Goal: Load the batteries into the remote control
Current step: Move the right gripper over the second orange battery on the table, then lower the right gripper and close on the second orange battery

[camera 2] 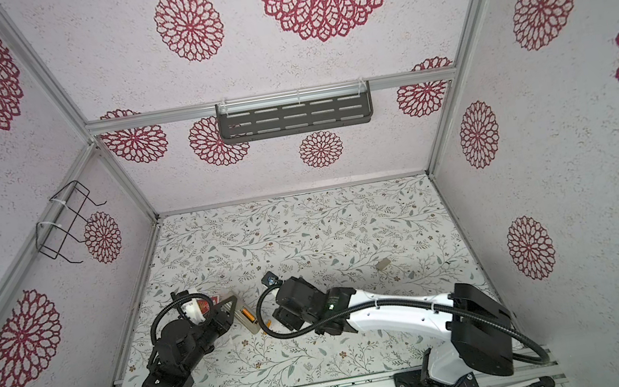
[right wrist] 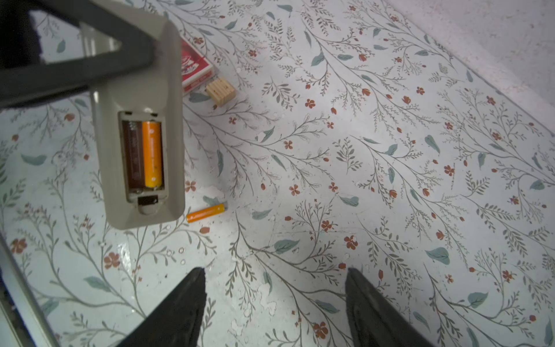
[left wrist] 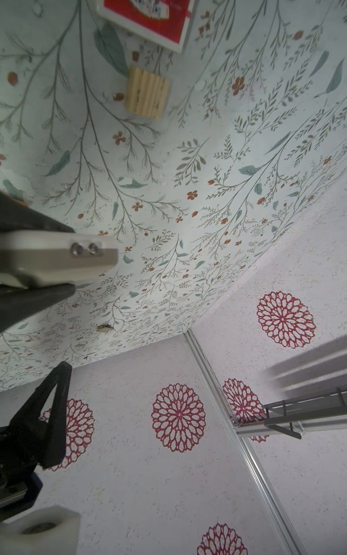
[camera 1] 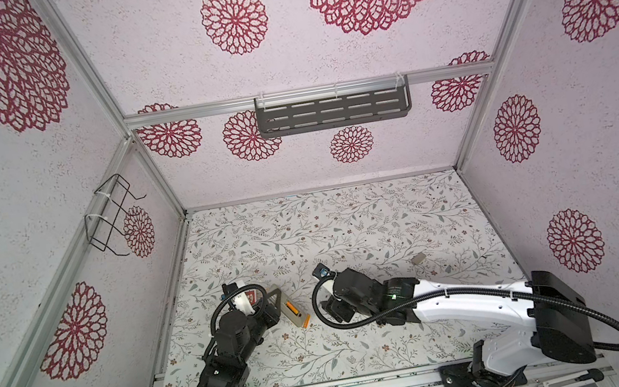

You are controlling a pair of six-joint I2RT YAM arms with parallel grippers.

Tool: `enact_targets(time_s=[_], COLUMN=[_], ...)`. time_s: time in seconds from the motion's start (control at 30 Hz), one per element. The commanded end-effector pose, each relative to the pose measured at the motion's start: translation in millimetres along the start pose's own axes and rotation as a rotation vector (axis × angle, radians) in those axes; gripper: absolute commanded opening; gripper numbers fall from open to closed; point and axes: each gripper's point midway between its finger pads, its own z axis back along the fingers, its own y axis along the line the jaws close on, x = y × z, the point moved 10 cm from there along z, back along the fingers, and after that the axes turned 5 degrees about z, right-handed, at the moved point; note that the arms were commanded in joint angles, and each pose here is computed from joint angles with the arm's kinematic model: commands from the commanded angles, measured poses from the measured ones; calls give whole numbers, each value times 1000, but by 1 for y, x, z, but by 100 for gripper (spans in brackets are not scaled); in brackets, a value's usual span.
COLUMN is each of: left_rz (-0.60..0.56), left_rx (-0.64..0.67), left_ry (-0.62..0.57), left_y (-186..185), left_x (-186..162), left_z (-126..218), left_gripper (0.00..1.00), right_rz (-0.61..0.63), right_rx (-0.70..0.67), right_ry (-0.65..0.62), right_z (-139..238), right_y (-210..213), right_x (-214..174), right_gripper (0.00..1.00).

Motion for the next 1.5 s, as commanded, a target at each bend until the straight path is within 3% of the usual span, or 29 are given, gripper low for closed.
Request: enact_targets(time_s=[0.0, 0.43, 0.6, 1.47], left_rz=[-47, -120, -112, -81], left_rx=[21, 42, 62, 55], left_ry=[-81, -206, -232, -252], left_y=[2, 11, 15, 16], left_x=[7, 10, 9, 8], left_z=[1, 10, 13, 34], left_gripper=[0, 0, 0, 0], right_rz=[-212, -377, -385, -455], right_rx=[-79, -201, -195, -130], right_ry=[43, 197, 227, 273], right_z=[-7, -59, -67, -108], right_y=[-1, 30, 54, 77], right_x=[5, 8, 6, -16], right_gripper=[74, 76, 76, 69])
